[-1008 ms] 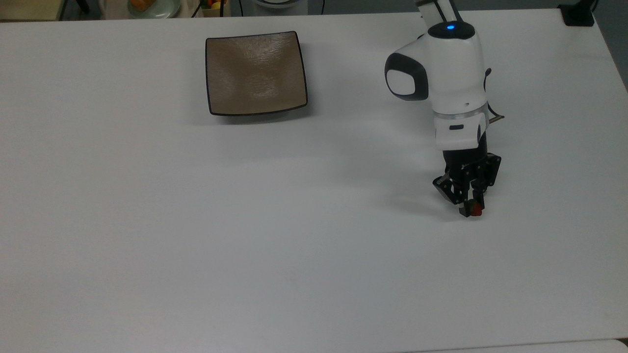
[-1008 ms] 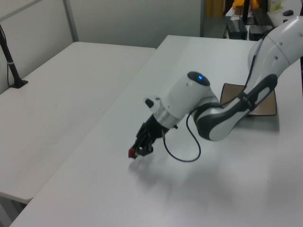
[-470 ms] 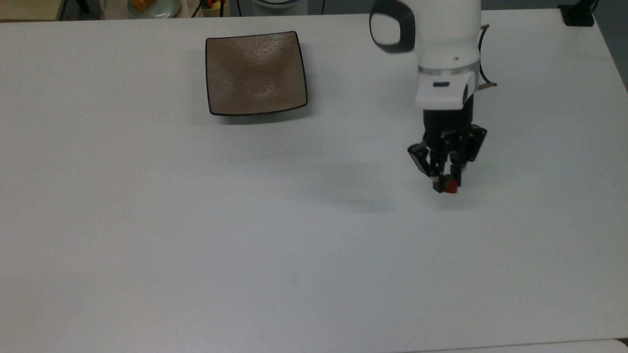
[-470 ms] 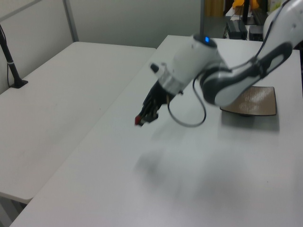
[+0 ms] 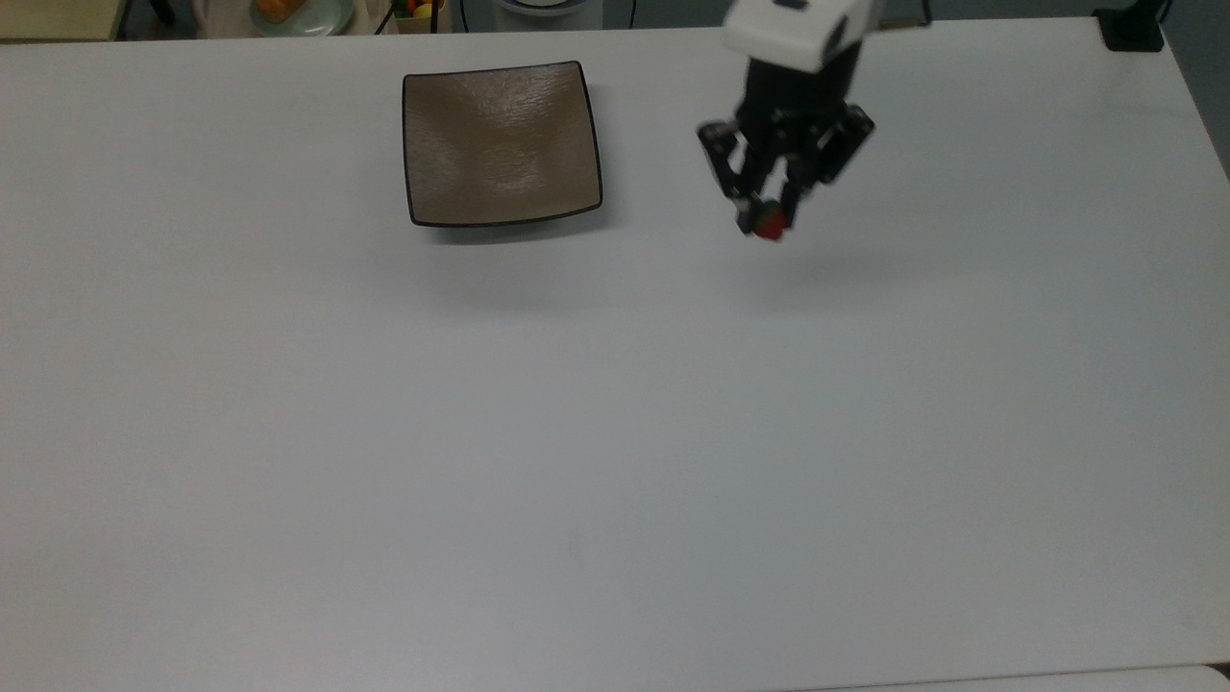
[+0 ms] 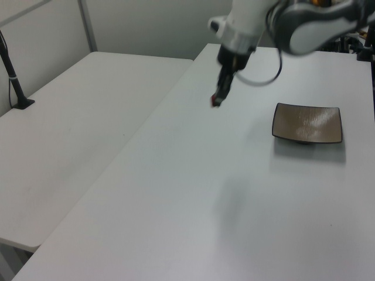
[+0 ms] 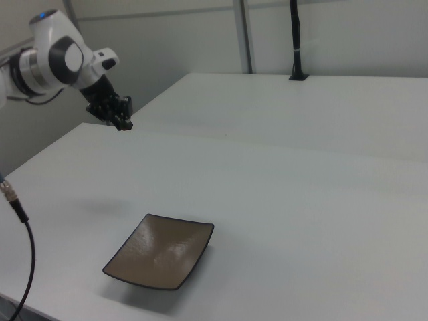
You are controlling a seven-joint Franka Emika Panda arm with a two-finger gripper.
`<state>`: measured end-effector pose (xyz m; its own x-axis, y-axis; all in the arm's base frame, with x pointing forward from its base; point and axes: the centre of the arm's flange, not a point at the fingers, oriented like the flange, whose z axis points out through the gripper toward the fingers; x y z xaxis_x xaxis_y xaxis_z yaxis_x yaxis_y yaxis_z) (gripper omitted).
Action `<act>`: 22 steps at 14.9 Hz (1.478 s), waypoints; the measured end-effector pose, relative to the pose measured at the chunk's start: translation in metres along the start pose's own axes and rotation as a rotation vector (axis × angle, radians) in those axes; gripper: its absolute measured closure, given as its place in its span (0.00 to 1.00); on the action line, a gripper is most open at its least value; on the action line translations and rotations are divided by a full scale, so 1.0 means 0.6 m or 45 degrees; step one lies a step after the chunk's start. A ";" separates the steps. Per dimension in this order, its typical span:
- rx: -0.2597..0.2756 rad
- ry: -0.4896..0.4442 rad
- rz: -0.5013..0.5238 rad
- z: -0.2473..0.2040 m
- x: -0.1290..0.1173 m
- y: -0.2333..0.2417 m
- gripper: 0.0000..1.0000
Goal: Strawberries on a ceramic plate
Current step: 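Lift the strawberry and carry it over the square ceramic plate, then lower the strawberry onto the plate and open the gripper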
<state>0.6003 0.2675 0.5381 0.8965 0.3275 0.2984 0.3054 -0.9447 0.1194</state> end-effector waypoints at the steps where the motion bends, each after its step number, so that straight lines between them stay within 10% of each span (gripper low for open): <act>1: -0.004 -0.048 0.001 -0.021 -0.012 0.023 0.68; 8: 0.068 -0.415 -0.101 -0.073 -0.107 0.199 0.68; 22: 0.190 -0.794 -0.208 0.108 -0.247 0.271 0.68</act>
<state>0.5379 0.0643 0.4522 0.8389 0.4389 -0.3219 0.4546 -0.8902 -0.0293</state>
